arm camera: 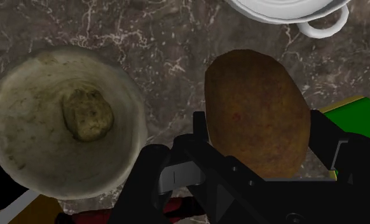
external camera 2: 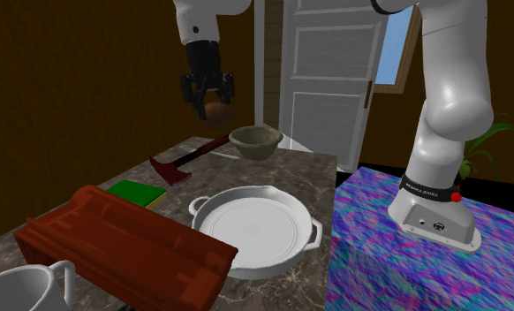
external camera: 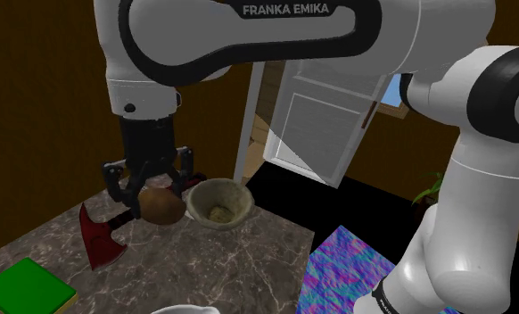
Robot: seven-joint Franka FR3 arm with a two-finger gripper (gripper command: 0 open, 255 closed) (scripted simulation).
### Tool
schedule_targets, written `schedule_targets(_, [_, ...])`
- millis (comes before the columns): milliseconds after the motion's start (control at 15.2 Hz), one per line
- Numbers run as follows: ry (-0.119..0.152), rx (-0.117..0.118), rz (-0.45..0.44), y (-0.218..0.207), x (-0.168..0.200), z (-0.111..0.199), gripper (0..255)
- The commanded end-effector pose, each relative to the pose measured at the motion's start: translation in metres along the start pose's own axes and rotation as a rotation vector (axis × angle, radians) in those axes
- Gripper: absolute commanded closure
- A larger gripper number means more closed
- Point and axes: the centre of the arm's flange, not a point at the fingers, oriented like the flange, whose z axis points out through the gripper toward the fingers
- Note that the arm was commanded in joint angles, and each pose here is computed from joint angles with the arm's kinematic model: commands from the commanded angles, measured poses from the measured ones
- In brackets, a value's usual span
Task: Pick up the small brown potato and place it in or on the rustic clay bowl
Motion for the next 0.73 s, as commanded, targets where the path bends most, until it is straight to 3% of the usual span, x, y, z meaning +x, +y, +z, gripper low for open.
schedule_targets(0, [0.000, 0.000, 0.000, 0.001, -0.002, -0.011, 255])
schedule_targets(660, [0.000, 0.000, 0.000, 0.116, 0.022, -0.024, 255])
